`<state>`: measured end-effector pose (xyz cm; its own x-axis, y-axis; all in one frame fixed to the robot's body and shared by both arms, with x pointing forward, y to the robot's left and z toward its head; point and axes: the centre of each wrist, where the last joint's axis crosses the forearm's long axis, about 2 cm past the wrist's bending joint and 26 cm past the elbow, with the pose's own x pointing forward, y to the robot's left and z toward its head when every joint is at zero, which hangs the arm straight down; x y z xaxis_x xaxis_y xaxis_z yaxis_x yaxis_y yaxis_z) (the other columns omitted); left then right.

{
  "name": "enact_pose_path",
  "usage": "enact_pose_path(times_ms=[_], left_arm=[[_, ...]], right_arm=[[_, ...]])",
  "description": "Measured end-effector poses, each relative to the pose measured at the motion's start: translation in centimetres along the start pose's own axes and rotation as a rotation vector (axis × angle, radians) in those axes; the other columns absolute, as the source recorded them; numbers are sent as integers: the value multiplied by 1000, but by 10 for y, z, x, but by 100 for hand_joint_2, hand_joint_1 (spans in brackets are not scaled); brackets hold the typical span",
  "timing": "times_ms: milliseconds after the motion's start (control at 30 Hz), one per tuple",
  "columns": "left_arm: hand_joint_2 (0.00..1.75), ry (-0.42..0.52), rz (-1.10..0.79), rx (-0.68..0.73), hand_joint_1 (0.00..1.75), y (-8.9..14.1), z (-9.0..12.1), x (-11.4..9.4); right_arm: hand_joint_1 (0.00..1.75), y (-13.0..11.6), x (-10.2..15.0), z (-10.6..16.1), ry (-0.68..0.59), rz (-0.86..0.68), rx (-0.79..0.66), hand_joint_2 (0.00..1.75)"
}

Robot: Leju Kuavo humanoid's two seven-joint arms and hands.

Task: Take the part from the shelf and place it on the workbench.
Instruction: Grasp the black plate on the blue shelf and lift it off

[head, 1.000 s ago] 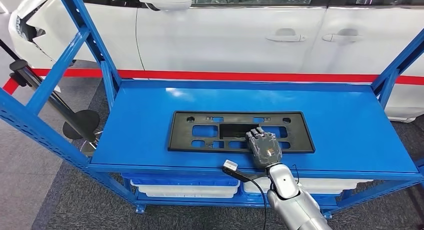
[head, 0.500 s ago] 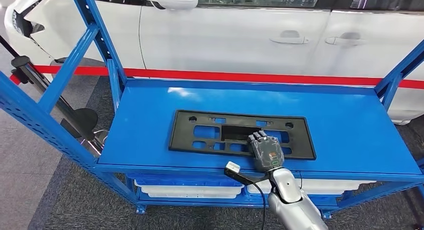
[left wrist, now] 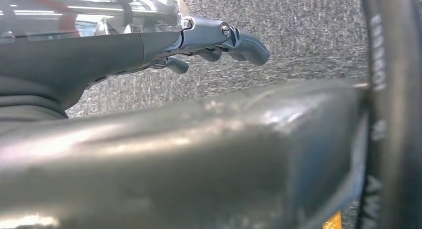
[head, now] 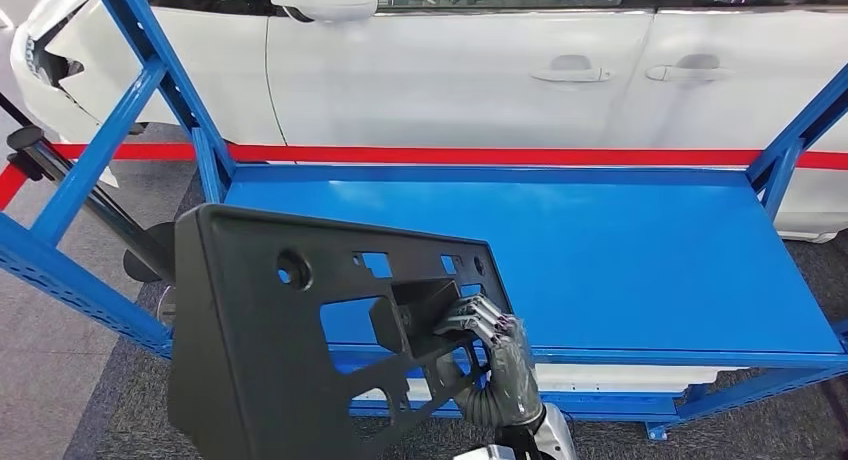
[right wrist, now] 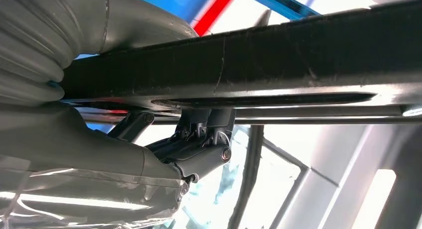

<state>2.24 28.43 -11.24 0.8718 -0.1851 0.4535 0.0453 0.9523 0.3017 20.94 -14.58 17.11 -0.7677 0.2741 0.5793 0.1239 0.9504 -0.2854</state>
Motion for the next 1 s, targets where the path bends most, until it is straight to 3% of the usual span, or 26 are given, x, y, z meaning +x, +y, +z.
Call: enact_pose_path(times_ms=[67, 500, 833, 1000], left_arm=[[175, 2, 10, 4, 0, 0, 0, 0], [175, 1, 75, 2, 0, -7, 1, 2], [175, 35, 112, 7, 0, -12, 3, 2], [175, 43, 114, 6, 0, -13, 4, 1]], right_arm=[[175, -2, 7, 1, -18, -15, -25, 175], [175, -7, 20, 16, 22, -38, -65, 175], [175, -9, 13, 40, 243, -158, -66, 175], [175, -9, 10, 50, 285, -160, -64, 175]])
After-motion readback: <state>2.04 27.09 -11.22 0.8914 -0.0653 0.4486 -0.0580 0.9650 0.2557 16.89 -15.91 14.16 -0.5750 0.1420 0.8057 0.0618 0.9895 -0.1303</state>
